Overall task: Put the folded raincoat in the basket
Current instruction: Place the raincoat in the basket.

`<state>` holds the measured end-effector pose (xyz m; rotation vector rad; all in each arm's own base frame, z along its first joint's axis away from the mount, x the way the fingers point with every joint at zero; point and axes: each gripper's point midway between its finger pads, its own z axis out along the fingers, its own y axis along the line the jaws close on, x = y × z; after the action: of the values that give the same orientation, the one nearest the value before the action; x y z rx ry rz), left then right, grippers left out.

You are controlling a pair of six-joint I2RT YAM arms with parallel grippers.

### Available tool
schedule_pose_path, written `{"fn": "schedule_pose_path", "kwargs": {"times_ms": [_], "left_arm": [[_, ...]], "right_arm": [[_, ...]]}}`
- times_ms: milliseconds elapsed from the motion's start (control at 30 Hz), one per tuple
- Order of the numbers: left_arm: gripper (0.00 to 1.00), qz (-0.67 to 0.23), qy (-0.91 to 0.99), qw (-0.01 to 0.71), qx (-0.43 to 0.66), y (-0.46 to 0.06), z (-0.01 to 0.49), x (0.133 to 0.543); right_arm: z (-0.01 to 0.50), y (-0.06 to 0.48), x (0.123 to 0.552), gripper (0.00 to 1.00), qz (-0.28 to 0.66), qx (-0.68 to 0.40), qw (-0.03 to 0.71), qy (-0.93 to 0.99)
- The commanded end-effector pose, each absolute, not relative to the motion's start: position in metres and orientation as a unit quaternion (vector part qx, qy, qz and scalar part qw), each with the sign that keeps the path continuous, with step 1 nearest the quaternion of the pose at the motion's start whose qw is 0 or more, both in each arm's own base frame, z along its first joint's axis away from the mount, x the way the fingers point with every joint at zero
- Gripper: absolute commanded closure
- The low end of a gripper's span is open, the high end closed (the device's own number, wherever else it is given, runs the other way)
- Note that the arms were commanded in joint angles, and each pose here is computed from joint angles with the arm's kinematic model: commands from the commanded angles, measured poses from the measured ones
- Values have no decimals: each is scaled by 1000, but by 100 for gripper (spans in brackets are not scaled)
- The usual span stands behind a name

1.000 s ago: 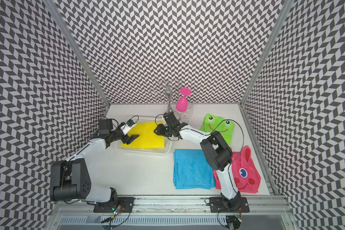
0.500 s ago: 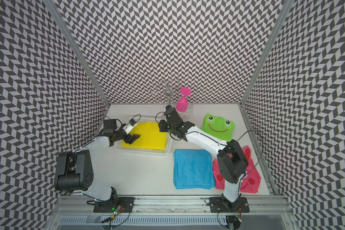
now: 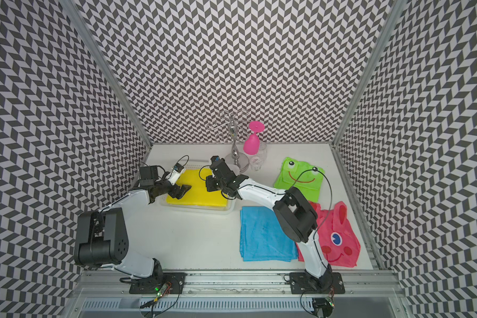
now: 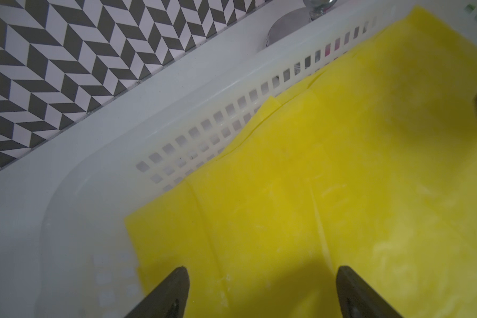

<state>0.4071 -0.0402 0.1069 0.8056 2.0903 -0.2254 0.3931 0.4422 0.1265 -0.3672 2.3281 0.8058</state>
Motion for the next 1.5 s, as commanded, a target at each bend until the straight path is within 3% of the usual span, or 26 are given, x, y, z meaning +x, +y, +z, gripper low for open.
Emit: {"fn": "schedule_pose_path", "kwargs": {"times_ms": [0, 167, 267, 467, 567, 867, 1133, 1467], "left_arm": [[13, -123, 866, 397, 279, -39, 83, 397], [14, -105, 887, 373, 252, -27, 74, 402], [14, -131, 888, 367, 245, -32, 92, 403], [15, -213, 837, 439, 247, -60, 168, 420], [27, -244, 818, 458, 248, -72, 177, 427], [43, -235, 844, 419, 237, -84, 120, 445], [46, -202, 888, 378, 165, -71, 73, 457], [44, -171, 925, 321, 114, -47, 21, 434]], "right_arm": [[123, 449, 415, 83, 314, -123, 342, 877], [82, 418, 436, 84, 225, -73, 349, 907], [77, 418, 433, 84, 221, -82, 338, 911], [146, 440, 425, 82, 320, -96, 361, 871], [179, 446, 429, 82, 368, -93, 387, 840], [159, 462, 456, 84, 401, -90, 379, 829], [100, 453, 469, 86, 343, -72, 373, 859], [50, 408, 465, 87, 224, -42, 362, 904]]}}
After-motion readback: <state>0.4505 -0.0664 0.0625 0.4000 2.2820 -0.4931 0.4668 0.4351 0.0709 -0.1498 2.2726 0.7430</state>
